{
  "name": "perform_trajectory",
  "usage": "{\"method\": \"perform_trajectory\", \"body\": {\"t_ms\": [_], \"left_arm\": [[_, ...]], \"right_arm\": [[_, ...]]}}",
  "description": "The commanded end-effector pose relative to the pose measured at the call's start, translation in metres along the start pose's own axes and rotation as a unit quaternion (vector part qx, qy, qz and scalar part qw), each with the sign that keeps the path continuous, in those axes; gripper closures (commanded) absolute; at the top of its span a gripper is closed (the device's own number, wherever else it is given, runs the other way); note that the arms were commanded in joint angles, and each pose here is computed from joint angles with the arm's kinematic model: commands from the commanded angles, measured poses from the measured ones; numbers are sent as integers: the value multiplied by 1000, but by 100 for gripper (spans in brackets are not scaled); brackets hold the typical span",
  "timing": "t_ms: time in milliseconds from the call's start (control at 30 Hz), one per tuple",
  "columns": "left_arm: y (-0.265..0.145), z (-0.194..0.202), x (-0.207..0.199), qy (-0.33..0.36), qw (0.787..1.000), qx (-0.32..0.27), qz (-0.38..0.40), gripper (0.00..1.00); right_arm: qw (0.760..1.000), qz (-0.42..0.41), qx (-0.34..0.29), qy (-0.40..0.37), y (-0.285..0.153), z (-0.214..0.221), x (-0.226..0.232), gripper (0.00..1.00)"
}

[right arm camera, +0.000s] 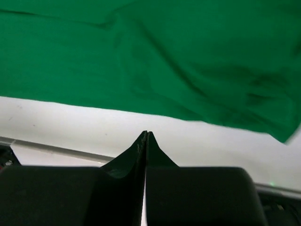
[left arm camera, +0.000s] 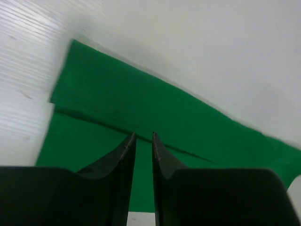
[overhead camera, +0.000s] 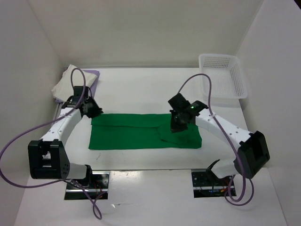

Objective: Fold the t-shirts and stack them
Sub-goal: Fold the other side of the tshirt into a rectangle, then rotate the tshirt 90 degrees

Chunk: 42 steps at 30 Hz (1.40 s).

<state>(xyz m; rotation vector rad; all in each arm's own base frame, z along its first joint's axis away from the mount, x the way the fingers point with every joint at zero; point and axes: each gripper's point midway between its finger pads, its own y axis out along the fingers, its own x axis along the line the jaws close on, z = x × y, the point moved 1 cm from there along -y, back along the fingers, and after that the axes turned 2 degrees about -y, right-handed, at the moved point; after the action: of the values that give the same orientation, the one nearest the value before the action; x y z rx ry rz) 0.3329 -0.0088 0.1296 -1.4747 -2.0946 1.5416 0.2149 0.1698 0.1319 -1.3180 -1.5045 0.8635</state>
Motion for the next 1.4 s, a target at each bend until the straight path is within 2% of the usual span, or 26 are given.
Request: {"method": "perform_trajectory", "body": {"t_ms": [0, 67, 167, 200, 300, 567, 667, 733, 767, 833, 867, 900, 933, 967, 1033, 1067, 1100, 1133, 1167, 1233, 1267, 1300, 1333, 1367], "left_arm": [[11, 32, -10, 7, 999, 37, 15, 73], [24, 45, -17, 21, 998, 56, 18, 73], [44, 57, -17, 13, 996, 90, 11, 73], [53, 65, -15, 11, 994, 110, 8, 73], [62, 78, -7, 4, 991, 133, -5, 73], [67, 85, 51, -89, 981, 166, -48, 77], [54, 78, 39, -89, 983, 162, -14, 79], [43, 62, 25, -83, 987, 136, 13, 79], [30, 50, 12, -73, 990, 113, 34, 79], [16, 43, -4, -57, 992, 95, 58, 79], [5, 42, -10, -51, 993, 85, 69, 79], [-1, 37, -13, -43, 993, 77, 76, 79], [-6, 41, -18, -32, 993, 77, 82, 76], [-13, 46, -20, -26, 993, 82, 84, 76], [-15, 62, -16, -11, 992, 94, 80, 76], [-19, 68, -15, -8, 992, 97, 80, 75], [-20, 74, -10, -9, 992, 103, 76, 75], [-24, 85, -8, -5, 990, 116, 76, 73], [-27, 89, -11, -5, 989, 121, 82, 73], [-33, 92, -11, -1, 989, 119, 87, 72], [-33, 96, -10, -1, 988, 126, 88, 72], [-35, 95, -11, -5, 988, 123, 91, 72], [-37, 93, -15, -5, 988, 123, 97, 71], [-37, 93, -15, -5, 988, 123, 97, 71]], "right_arm": [[998, -48, -33, -11, 26, -15, 41, 100], [998, -12, -61, 26, 36, -35, 24, 100], [992, -3, -95, 82, 47, -64, -5, 96], [989, 18, -95, 111, 56, -74, -30, 96], [988, 50, -69, 125, 82, -76, -55, 94], [993, 34, -3, 115, 122, -47, -30, 94], [991, 22, 26, 128, 141, -35, -25, 96], [991, 14, 23, 128, 149, -49, -17, 98], [991, 20, 42, 129, 165, -47, -17, 99], [992, -5, 28, 121, 175, -83, 6, 100], [991, 8, 57, 118, 204, -80, 5, 100], [994, -19, 7, 110, 202, -139, 32, 100], [994, -20, -5, 104, 209, -162, 41, 100], [994, -39, -35, 93, 217, -213, 66, 100], [988, -85, -90, 88, 208, -275, 101, 100], [987, -99, -89, 93, 197, -287, 112, 100], [982, -149, -66, 94, 229, -281, 128, 100], [959, -236, -138, 81, 149, -323, 164, 99], [946, -266, -168, 82, 115, -338, 175, 99], [944, -237, -223, 49, 78, -339, 185, 96], [945, -236, -225, 11, 62, -327, 194, 92], [939, -242, -242, 0, 24, -328, 195, 88], [938, -242, -247, -10, 6, -323, 198, 76], [942, -237, -236, -19, 7, -310, 198, 69]]}}
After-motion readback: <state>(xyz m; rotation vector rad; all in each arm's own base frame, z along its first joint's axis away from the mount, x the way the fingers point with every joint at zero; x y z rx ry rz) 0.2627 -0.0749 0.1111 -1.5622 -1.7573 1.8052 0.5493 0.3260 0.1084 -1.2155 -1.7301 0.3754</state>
